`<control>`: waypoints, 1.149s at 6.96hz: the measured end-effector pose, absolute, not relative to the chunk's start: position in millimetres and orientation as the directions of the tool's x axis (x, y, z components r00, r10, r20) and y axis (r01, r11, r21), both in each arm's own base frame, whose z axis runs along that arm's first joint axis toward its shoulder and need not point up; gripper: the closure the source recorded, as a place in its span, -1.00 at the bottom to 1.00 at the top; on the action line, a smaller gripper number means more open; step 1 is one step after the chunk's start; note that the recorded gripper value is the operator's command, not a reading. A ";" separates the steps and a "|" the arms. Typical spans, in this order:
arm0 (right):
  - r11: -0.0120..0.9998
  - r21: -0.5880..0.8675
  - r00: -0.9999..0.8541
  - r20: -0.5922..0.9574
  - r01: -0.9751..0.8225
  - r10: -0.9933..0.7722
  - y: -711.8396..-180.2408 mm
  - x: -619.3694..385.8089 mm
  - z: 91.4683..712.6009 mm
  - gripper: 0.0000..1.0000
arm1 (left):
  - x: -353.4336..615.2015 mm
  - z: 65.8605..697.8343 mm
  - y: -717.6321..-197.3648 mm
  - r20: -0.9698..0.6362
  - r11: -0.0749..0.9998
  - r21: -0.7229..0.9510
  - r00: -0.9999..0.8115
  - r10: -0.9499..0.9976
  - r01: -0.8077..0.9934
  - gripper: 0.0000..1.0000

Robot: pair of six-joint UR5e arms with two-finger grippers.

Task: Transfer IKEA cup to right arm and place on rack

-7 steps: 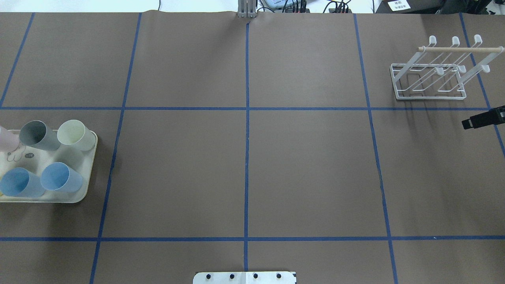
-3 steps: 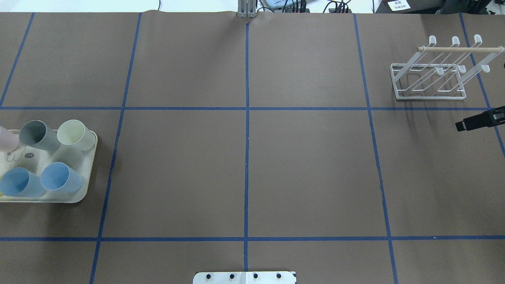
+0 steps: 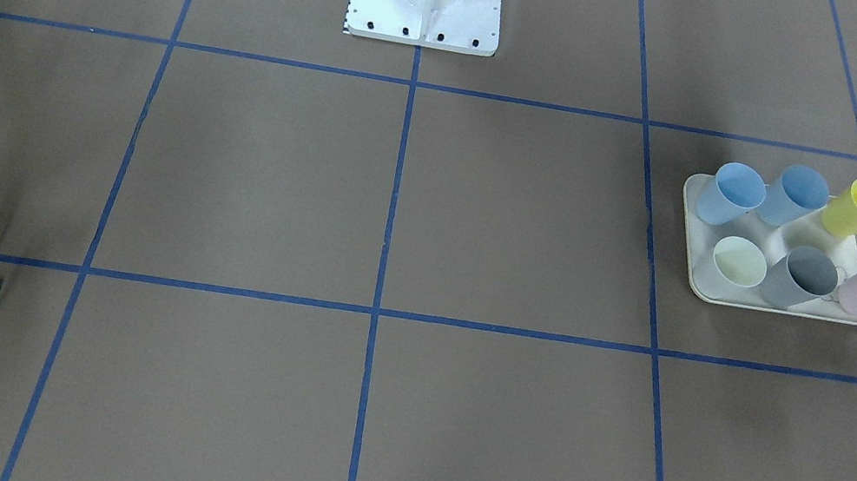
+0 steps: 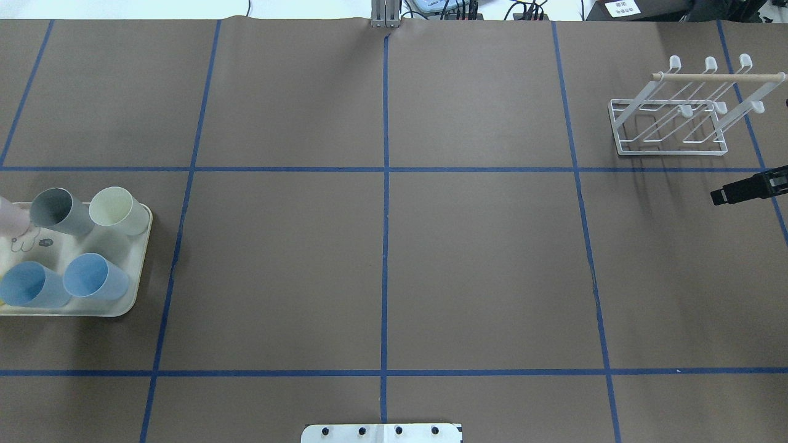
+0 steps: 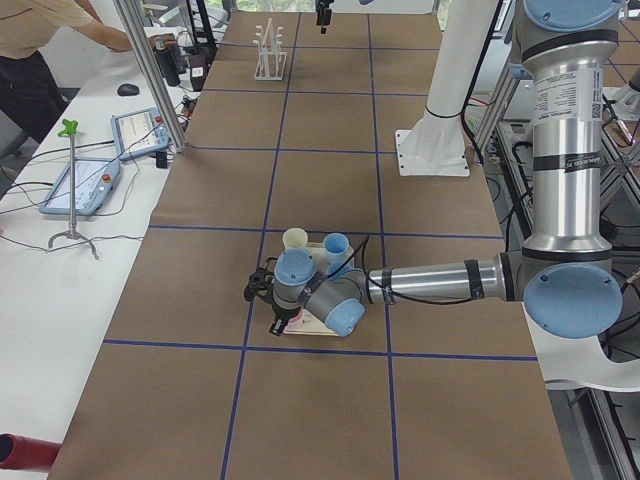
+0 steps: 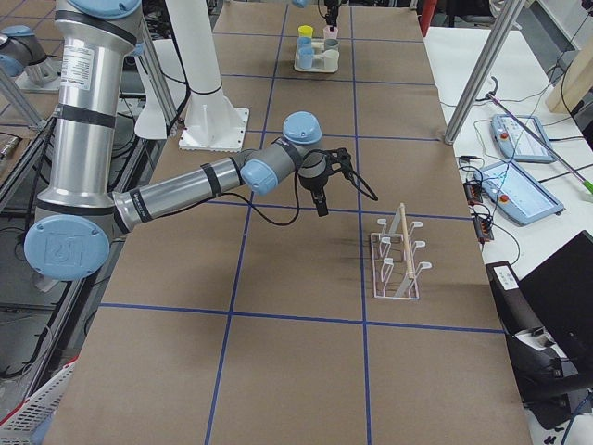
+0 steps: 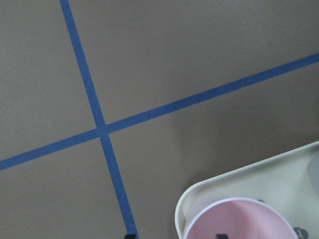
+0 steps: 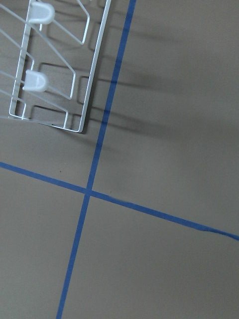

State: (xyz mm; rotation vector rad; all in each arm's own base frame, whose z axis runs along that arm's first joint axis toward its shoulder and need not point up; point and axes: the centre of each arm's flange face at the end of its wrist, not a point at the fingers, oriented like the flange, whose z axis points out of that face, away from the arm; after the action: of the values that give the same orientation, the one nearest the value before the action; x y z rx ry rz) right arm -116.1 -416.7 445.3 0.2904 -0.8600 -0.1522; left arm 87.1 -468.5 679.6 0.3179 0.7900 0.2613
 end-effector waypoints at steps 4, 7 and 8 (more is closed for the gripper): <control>0.949 0.315 0.644 0.723 0.016 -0.251 -417.9 -117.2 444.1 -1.00 | 89.1 676.8 -469.7 -0.666 0.922 0.371 0.658 0.351 -0.116 1.00; 0.918 0.397 0.637 0.707 0.000 -0.306 -443.0 -128.9 410.2 -1.00 | 47.6 654.1 -490.6 -0.694 0.931 0.364 0.657 0.293 -0.030 1.00; 0.894 0.449 0.620 0.701 0.002 -0.353 -456.4 -139.9 385.2 -0.99 | 27.2 627.1 -503.7 -0.702 0.933 0.360 0.662 0.263 0.012 1.00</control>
State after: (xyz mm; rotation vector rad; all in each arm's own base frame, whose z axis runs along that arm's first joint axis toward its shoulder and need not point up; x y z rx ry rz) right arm -139.9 -456.4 385.2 0.4320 -0.8848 -0.2115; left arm 27.2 -503.7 627.1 0.3511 0.8392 0.1450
